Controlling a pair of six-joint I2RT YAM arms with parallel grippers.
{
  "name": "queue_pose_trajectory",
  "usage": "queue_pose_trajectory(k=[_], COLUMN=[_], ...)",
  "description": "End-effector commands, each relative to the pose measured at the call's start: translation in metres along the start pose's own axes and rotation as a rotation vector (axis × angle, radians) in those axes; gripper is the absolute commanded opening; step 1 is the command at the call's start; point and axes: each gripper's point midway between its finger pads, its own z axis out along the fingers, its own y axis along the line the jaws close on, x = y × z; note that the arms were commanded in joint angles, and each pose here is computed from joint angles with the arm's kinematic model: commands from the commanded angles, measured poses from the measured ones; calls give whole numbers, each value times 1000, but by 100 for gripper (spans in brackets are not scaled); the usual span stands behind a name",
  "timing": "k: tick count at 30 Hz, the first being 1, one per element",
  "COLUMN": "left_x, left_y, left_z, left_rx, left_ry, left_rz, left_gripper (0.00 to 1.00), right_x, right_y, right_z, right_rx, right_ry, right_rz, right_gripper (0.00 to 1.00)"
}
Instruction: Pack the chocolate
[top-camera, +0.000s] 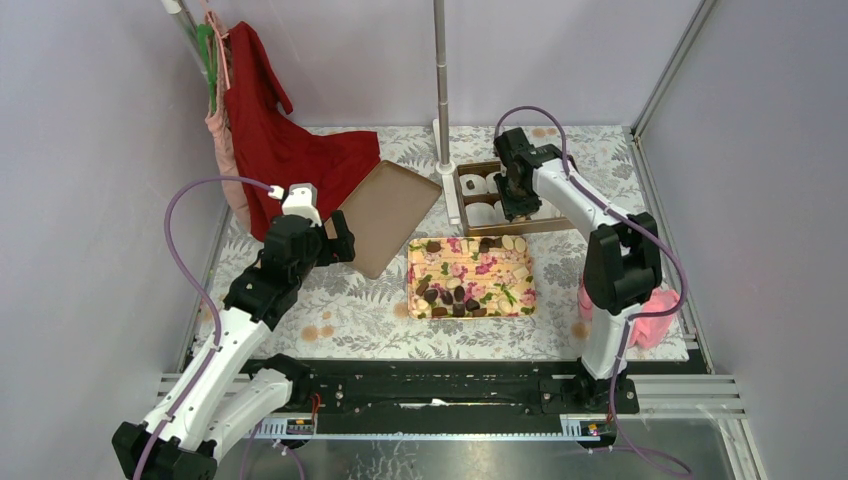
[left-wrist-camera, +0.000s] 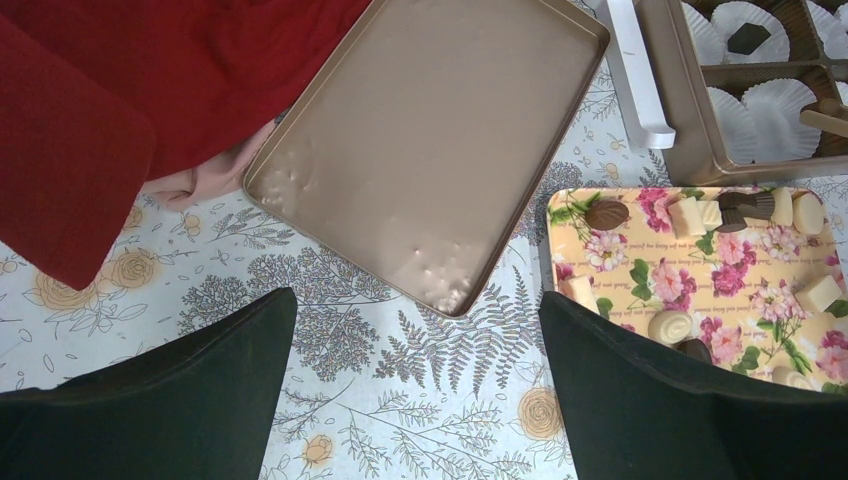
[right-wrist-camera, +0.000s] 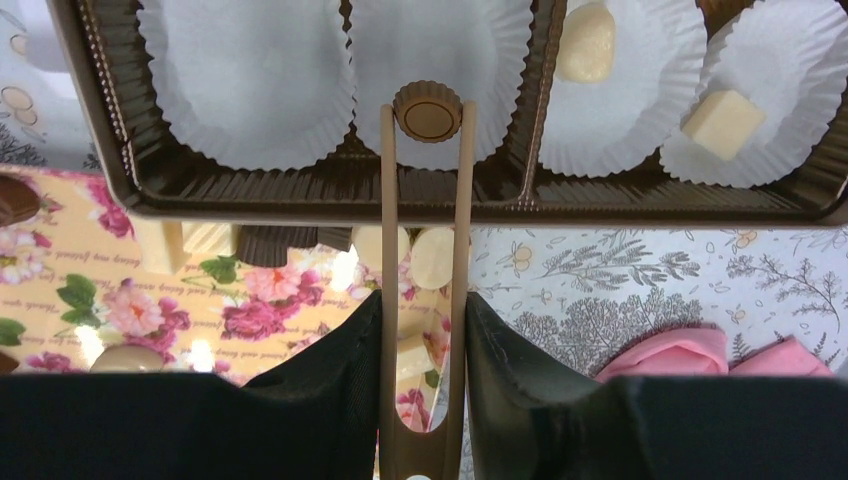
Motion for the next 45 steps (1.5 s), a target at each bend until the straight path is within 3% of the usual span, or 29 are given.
queue_pose_trajectory(k=[1, 22, 30, 45], left_x=[-6, -6, -6, -8], left_y=[-2, -3, -3, -2], left_z=[3, 3, 2, 0], left_rx=[12, 15, 16, 17], left_ry=[-28, -27, -30, -38], left_rz=[3, 4, 4, 2], left_gripper=[99, 99, 99, 99], right_x=[-22, -24, -27, -24], right_y=[-8, -11, -13, -14], right_z=[4, 33, 22, -20], right_rx=[25, 39, 44, 9], right_ry=[-40, 26, 1, -68], right_rz=[2, 3, 5, 26], right_gripper=[21, 32, 43, 45])
